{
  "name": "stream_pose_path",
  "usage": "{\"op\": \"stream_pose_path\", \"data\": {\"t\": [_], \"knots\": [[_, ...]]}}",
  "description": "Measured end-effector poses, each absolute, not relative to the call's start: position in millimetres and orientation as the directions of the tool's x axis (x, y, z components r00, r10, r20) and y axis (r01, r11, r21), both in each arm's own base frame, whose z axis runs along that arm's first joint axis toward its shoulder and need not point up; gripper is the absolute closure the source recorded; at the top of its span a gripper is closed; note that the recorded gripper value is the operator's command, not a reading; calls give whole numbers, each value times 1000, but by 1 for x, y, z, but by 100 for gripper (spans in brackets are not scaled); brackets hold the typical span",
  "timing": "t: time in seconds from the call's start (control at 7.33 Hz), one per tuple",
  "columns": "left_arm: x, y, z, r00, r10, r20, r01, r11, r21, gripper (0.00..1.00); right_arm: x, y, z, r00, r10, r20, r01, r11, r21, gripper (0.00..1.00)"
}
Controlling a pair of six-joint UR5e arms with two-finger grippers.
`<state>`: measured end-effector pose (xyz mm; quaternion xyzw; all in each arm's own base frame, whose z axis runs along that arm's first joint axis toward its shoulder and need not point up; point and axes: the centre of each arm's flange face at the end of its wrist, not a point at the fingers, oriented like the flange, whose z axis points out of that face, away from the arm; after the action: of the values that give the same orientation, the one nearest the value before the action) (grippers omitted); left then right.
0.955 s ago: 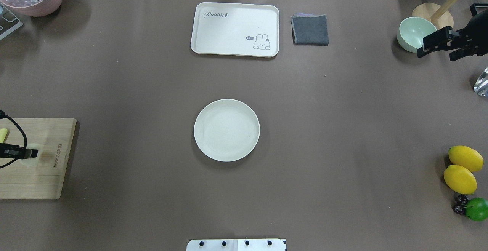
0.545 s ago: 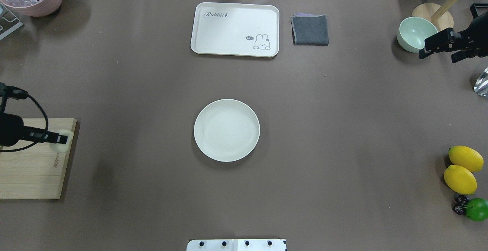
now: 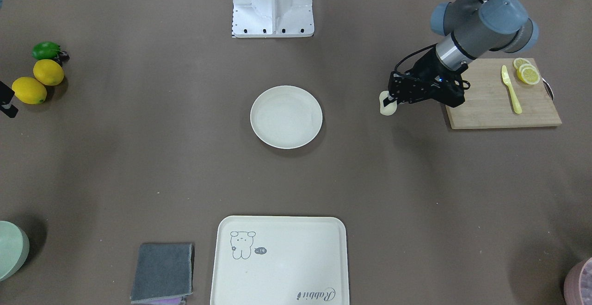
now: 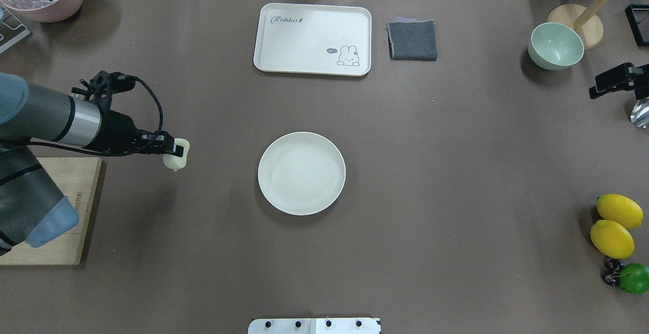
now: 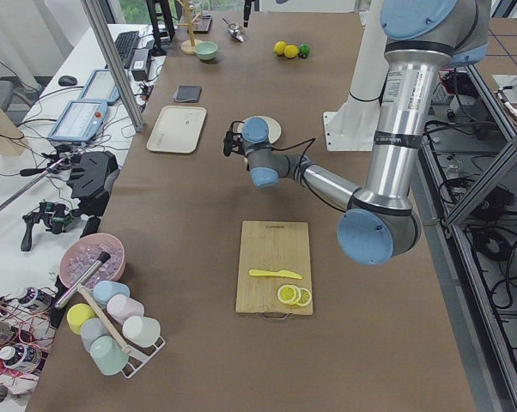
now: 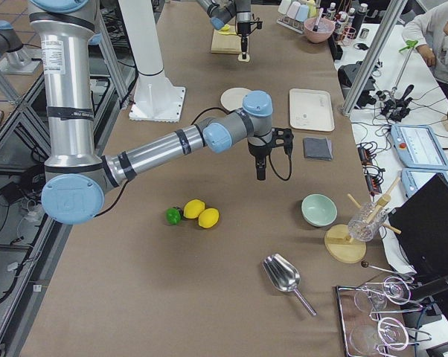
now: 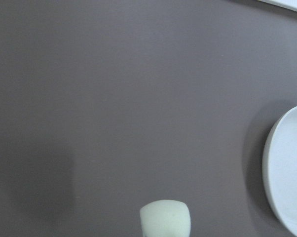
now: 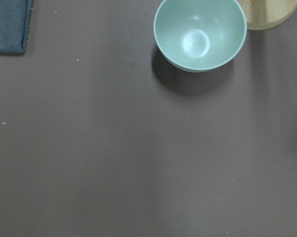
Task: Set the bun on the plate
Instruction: 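Carry the bun toward the plate with the left gripper while the right arm withdraws, then lower the bun onto the white plate and open the left gripper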
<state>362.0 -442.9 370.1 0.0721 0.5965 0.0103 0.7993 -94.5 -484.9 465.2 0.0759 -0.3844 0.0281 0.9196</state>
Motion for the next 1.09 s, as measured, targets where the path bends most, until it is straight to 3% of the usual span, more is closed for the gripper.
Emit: {"op": "stream_pose_path", "data": {"t": [0.55,0.68,1.09], "knots": [[510,-413,263,267,31,-963,147,986,73,79,-58,-467,505,748,-55,661,-65,986,155,0],[537,-402,250,271,26,-962,169,983,74,74,-53,-465,508,751,-56,658,-65,985,158,0],[565,-393,248,290,23,-957,207,975,86,3,-48,-458,517,753,-51,656,-66,986,152,0]]}}
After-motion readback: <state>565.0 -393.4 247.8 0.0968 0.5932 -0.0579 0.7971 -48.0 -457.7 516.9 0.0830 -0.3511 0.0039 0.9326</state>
